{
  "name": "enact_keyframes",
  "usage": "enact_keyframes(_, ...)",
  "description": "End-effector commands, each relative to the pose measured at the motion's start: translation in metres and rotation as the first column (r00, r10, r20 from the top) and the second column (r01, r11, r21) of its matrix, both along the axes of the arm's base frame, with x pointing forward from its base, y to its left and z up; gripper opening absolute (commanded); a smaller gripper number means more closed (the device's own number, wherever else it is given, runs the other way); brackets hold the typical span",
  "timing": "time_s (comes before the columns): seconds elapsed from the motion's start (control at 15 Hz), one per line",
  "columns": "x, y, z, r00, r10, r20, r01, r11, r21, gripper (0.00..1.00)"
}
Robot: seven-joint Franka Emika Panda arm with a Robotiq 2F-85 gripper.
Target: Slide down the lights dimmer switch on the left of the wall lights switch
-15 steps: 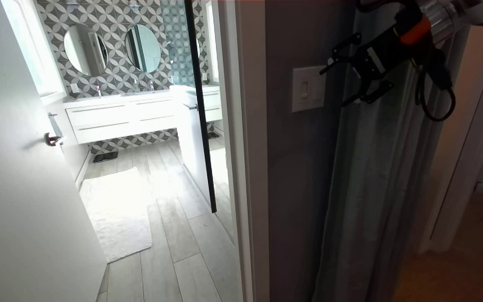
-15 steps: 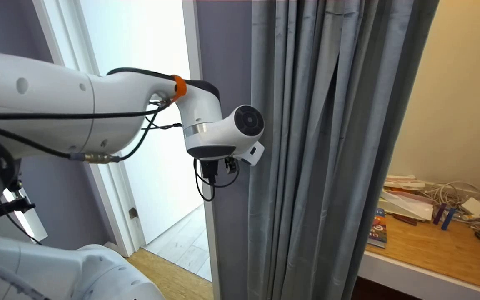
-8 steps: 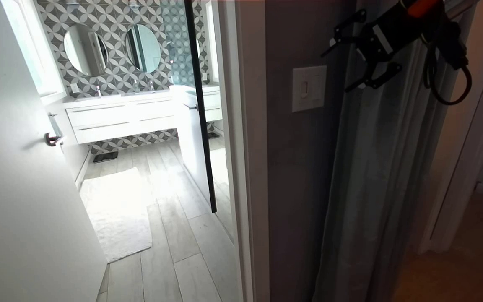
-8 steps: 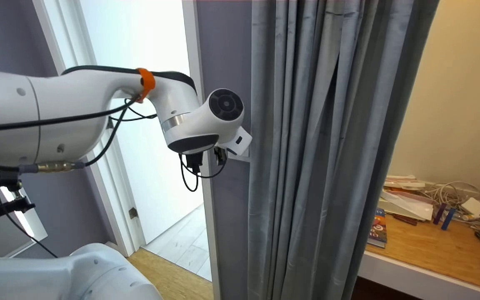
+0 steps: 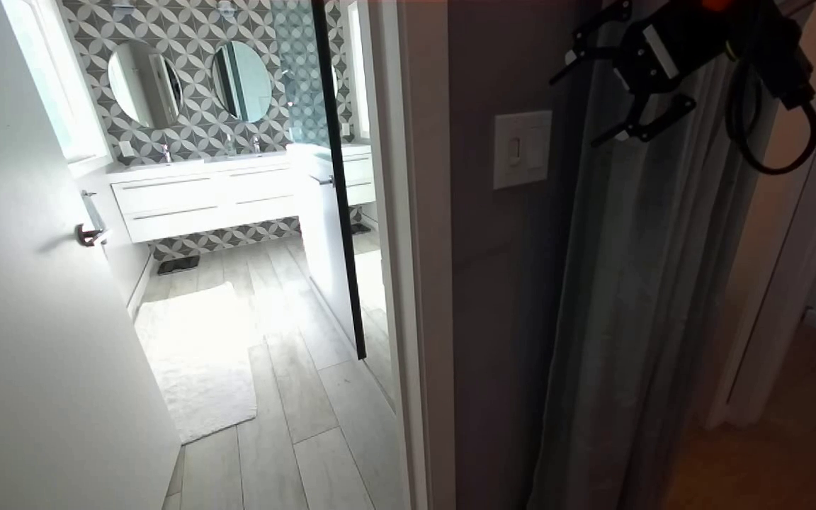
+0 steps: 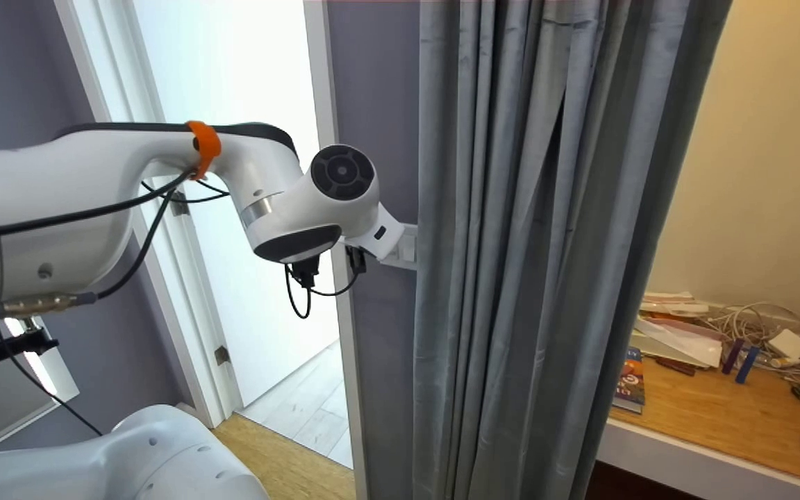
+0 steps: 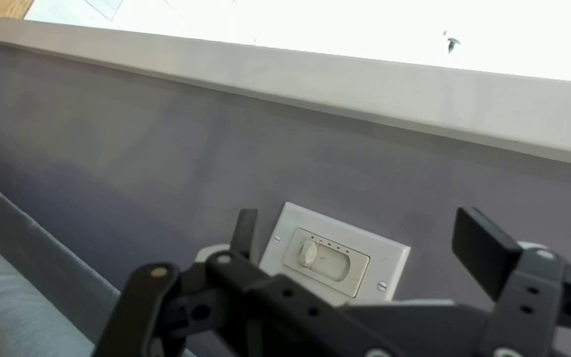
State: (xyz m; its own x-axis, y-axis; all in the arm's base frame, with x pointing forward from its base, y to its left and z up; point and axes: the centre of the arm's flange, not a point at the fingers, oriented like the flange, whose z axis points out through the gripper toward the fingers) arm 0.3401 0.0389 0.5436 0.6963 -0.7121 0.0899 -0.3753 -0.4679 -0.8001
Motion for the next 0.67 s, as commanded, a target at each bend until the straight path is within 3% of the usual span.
enact_keyframes(0.0, -0.020, 0.000, 0.001, 0.999, -0.047, 0.007, 0.047, 0.999, -0.023, 1.00)
enact_keyframes(0.6, -0.010, 0.001, -0.002, 1.000, -0.015, 0.005, 0.015, 1.000, -0.004, 1.00)
